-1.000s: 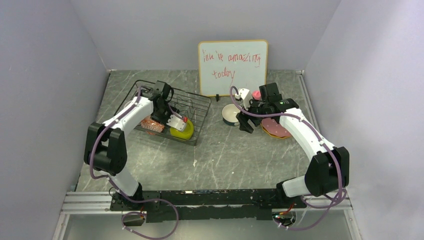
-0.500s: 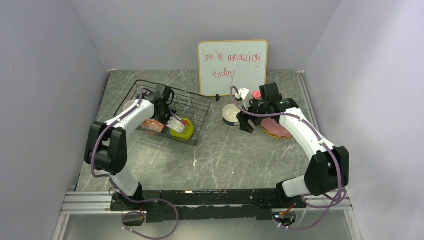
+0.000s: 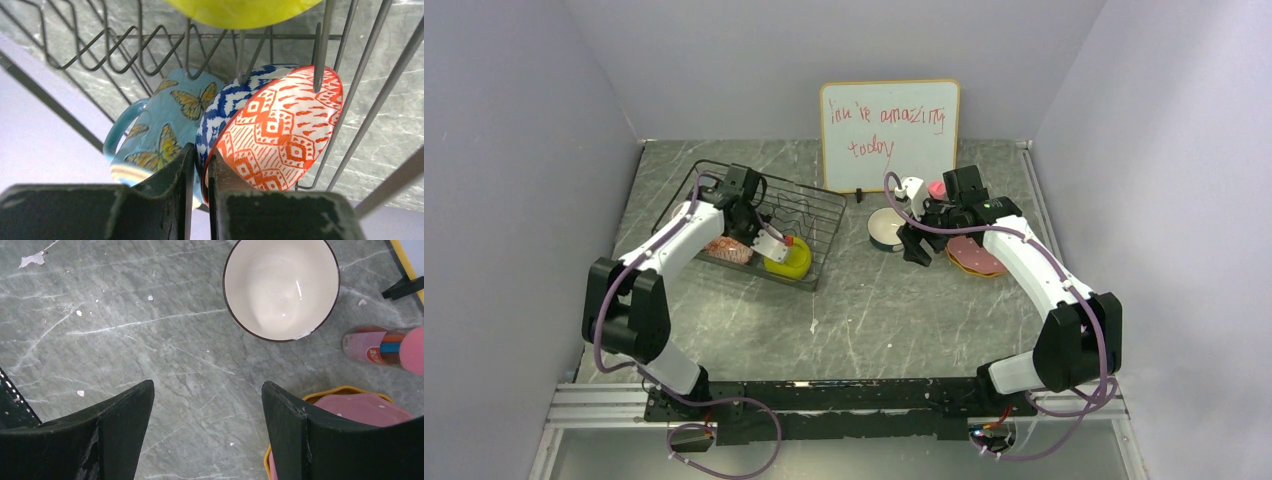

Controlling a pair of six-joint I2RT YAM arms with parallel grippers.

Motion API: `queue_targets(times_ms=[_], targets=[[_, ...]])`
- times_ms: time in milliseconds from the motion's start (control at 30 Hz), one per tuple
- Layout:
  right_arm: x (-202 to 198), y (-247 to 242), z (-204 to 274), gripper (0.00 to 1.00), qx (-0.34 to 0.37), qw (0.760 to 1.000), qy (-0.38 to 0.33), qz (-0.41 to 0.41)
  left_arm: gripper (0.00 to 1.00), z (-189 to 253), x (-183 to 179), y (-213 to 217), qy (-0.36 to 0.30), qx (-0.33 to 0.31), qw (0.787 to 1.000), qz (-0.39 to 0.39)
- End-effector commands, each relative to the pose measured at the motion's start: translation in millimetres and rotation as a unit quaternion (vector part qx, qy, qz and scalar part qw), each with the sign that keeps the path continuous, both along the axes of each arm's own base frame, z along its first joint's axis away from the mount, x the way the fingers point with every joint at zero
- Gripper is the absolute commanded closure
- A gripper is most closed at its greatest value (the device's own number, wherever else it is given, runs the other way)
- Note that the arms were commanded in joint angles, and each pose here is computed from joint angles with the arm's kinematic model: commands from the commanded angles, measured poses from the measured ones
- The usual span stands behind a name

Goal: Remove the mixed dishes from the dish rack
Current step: Pick up the bowl from the dish rack.

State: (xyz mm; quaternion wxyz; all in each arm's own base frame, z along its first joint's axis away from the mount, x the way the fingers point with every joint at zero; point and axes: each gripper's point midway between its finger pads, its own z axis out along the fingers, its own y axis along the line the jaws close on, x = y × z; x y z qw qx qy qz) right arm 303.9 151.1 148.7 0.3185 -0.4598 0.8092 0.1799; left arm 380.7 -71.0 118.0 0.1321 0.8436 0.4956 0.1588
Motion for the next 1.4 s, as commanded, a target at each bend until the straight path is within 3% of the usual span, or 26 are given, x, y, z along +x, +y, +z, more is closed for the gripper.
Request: queue_targets(times_ms=[0,433,667,833,1000,1100,1367], targets=[[4,5,8,0.18,0.015,1.000,-0.019,0.013,0.97,39,-6,-9,-0.034,-0.029,0.999,-0.011],[5,7,11,0.18,0.020,0.999,-0.021,0.013,0.97,81,-7,3,-0.085,-0.037,0.995,0.035],[8,8,25,0.18,0.034,0.999,-0.037,0.001,0.97,118,-4,-8,-0.108,-0.119,0.982,0.096],[14,10,43,0.18,0.050,0.997,-0.059,-0.018,0.97,144,4,-16,-0.134,-0.195,0.959,0.157],[17,13,68,0.18,0.071,0.994,-0.080,-0.030,0.97,169,3,-32,-0.111,-0.297,0.918,0.239],[21,15,88,0.18,0.088,0.991,-0.093,-0.042,0.97,179,1,-42,-0.083,-0.351,0.883,0.300],[28,34,164,0.16,0.192,0.972,-0.116,-0.076,0.97,189,-3,-77,0.010,-0.484,0.761,0.433]])
